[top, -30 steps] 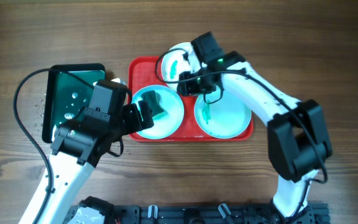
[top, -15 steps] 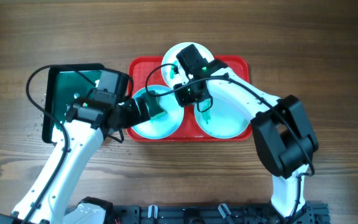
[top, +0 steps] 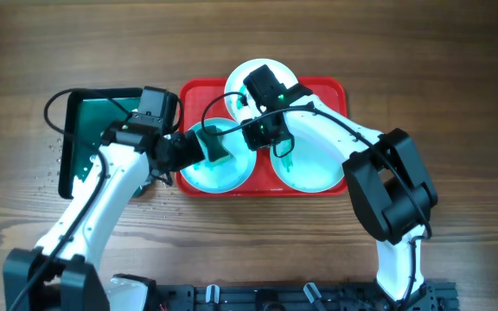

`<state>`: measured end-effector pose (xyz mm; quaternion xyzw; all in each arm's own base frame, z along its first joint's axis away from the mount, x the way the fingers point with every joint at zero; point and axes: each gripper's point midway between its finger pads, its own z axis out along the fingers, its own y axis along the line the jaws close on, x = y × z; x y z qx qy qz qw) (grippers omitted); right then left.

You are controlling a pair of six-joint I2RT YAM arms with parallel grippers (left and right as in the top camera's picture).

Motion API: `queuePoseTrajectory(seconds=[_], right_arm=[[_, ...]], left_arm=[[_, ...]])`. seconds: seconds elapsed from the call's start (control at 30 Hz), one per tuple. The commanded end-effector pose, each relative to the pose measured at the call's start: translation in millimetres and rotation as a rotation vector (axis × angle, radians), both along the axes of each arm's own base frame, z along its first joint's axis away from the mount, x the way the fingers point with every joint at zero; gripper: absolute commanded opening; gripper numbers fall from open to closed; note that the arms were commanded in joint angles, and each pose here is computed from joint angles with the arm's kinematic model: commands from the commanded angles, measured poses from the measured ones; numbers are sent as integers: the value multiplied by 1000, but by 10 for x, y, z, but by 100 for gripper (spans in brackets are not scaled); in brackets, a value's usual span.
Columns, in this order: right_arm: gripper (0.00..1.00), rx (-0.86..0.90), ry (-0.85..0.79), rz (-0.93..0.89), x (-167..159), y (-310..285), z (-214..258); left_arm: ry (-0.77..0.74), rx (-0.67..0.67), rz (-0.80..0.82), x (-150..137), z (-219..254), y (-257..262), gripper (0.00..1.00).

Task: Clean dirty plates on tray and stack at the side
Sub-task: 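Hold the left plate with the right gripper while scrubbing it with the sponge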

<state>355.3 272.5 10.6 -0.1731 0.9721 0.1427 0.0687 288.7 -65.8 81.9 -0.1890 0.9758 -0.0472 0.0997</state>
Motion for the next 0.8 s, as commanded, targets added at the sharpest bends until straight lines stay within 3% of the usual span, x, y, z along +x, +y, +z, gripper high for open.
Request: queuePoseTrajectory(seconds=[0.0, 0.13, 0.4, 0.5, 0.63, 0.77], right_arm=[[15, -27, 13, 5, -28, -44, -84], [15, -23, 21, 7, -44, -38, -83], [16, -27, 26, 7, -57, -48, -87], [16, -26, 25, 7, -53, -48, -87], [16, -25, 23, 8, -49, -46, -86], [16, -25, 21, 9, -46, -45, -85]], left_arm=[[4, -49, -12, 85, -80, -97, 92], [-22, -94, -23, 204, -120, -193, 91], [-15, -145, -35, 344, -316, -317, 70], [-7, -224, -56, 386, -373, -468, 56], [-39, -271, -77, 474, -362, -578, 53], [-60, -274, -87, 519, -349, -612, 43]])
